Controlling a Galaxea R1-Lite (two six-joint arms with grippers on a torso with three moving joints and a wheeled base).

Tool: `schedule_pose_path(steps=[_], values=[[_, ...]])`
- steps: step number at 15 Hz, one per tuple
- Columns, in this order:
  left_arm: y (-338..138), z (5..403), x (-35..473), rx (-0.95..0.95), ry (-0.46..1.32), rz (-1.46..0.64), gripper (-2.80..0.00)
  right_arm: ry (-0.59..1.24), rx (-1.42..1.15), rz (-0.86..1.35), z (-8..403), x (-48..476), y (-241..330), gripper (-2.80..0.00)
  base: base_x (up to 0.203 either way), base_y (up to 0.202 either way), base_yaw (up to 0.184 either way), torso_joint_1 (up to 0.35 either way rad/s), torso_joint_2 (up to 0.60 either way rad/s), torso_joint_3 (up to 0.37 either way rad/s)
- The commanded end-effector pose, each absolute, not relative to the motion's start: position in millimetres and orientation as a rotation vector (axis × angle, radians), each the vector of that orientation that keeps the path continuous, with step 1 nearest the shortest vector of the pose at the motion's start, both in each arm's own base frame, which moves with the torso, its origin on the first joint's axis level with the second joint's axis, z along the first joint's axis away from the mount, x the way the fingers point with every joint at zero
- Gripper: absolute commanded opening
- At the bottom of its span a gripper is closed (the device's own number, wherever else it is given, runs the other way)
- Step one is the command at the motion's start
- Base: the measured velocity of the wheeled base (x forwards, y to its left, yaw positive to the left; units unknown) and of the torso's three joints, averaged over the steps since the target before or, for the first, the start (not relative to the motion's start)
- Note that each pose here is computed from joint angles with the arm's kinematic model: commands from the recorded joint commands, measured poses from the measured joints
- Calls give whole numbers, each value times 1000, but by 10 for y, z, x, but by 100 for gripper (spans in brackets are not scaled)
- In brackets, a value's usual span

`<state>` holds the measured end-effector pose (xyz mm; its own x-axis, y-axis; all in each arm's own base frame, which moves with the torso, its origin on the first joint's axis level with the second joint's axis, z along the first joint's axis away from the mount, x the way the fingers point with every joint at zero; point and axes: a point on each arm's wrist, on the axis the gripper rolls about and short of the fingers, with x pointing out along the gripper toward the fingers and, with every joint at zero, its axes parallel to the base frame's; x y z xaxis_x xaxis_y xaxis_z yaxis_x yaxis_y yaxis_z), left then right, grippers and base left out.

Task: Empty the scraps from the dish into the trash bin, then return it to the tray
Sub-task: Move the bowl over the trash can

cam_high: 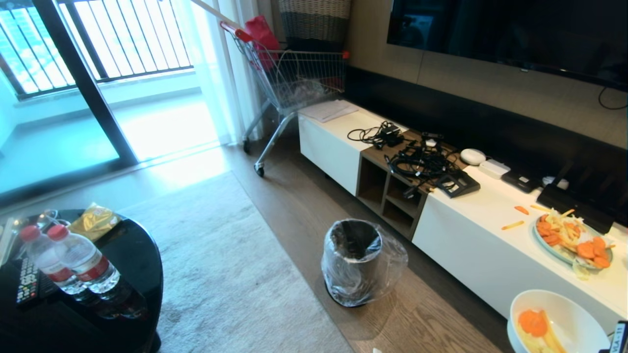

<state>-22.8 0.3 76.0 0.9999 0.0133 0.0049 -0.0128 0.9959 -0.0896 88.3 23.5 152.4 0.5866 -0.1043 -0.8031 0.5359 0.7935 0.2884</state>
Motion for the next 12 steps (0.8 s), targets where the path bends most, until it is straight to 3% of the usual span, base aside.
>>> schedule_pose_path(steps=[1, 6, 12], values=[[3, 761, -228, -91, -7, 14, -280, 874, 547, -392, 1526, 882, 242, -280, 0, 0, 0, 0, 0, 0], [3, 761, -228, -91, -7, 14, -280, 875, 543, -385, 1529, 881, 249, -280, 0, 0, 0, 0, 1, -26], [3, 761, -228, -91, -7, 14, -280, 874, 545, -384, 1523, 885, 250, -280, 0, 0, 0, 3, 2, -181]])
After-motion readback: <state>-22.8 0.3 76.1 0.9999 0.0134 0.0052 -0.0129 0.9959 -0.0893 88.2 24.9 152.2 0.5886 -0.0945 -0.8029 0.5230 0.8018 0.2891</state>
